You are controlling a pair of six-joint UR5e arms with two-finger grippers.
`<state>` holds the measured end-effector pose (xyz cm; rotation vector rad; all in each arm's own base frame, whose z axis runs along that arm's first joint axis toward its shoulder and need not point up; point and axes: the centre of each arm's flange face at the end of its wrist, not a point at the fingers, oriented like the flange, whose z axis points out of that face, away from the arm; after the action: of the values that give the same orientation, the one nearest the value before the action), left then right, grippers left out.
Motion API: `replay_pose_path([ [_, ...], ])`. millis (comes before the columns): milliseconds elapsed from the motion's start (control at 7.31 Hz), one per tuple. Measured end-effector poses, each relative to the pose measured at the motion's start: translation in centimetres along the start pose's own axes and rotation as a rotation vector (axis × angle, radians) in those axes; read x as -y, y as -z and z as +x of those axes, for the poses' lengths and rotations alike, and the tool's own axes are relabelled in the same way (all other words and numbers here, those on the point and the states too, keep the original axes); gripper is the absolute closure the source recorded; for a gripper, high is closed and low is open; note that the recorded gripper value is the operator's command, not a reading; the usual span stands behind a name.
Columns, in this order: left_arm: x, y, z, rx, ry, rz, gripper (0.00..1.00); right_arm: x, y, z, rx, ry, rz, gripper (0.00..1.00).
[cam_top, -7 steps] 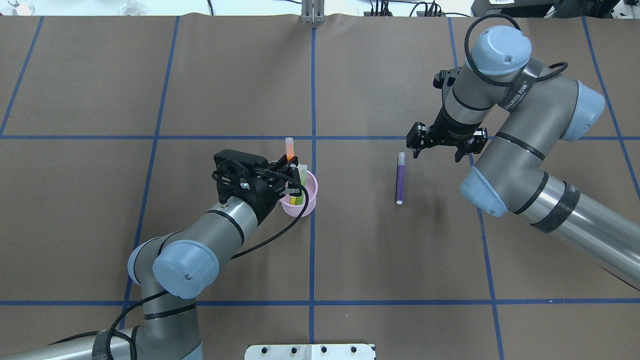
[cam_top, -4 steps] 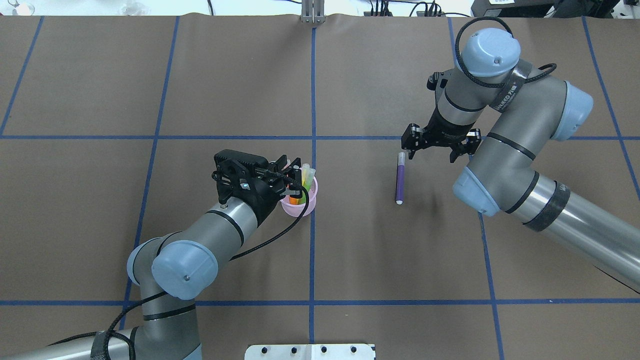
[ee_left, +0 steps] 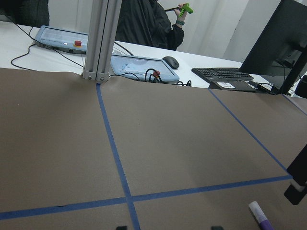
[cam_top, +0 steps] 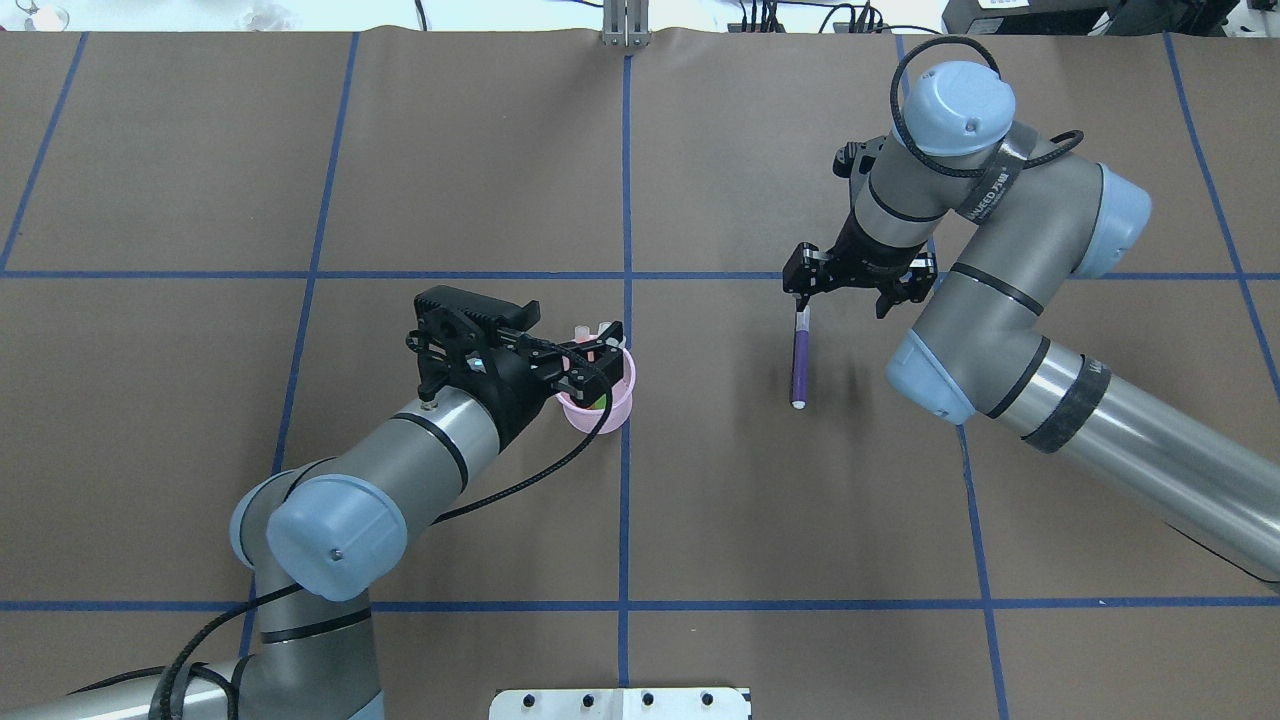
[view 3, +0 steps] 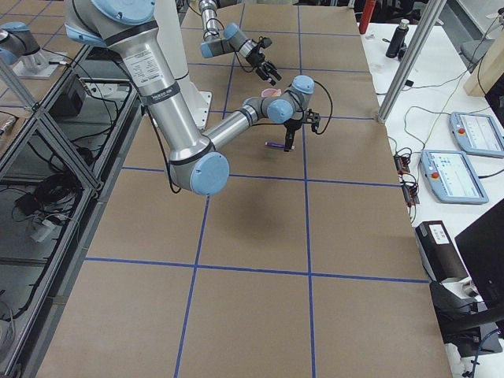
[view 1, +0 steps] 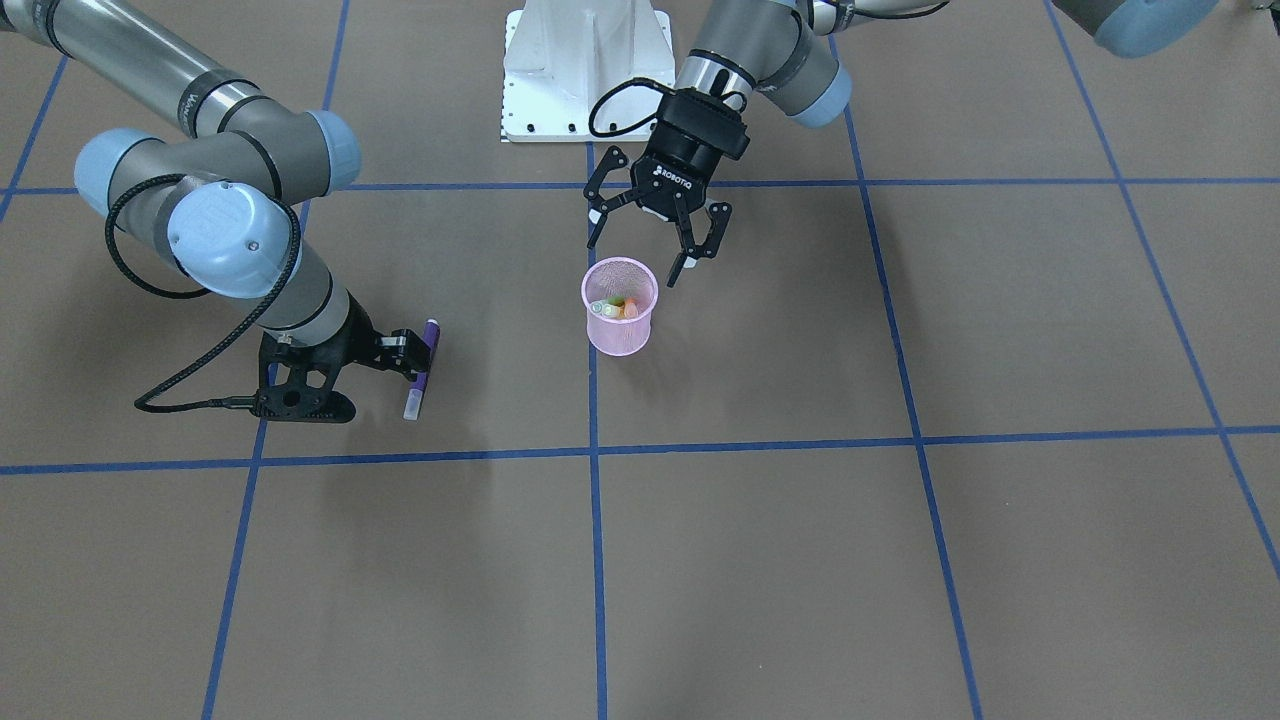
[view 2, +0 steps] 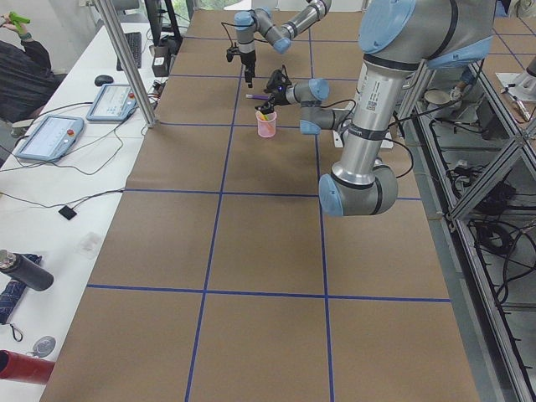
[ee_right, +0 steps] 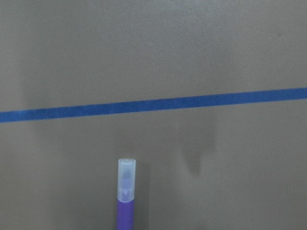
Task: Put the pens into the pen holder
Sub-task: 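Open the left gripper and withdraw it from the cup while the right gripper lowers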
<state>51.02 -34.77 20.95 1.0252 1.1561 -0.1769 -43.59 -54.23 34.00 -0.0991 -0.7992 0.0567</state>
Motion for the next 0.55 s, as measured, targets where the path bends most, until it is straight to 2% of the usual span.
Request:
replay_pose_path([
  [410, 1.8, 1.4, -7.2, 0.008, -0.049, -0.093, 0.01, -0.6, -1.7, -1.9, -0.010, -0.001, -0.016, 0.08],
  [547, 2.3, 1.4, -8.5, 0.015, -0.056, -0.105, 0.01, -0.8, -2.7, -2.1, -0.019, 0.006, -0.013, 0.11],
])
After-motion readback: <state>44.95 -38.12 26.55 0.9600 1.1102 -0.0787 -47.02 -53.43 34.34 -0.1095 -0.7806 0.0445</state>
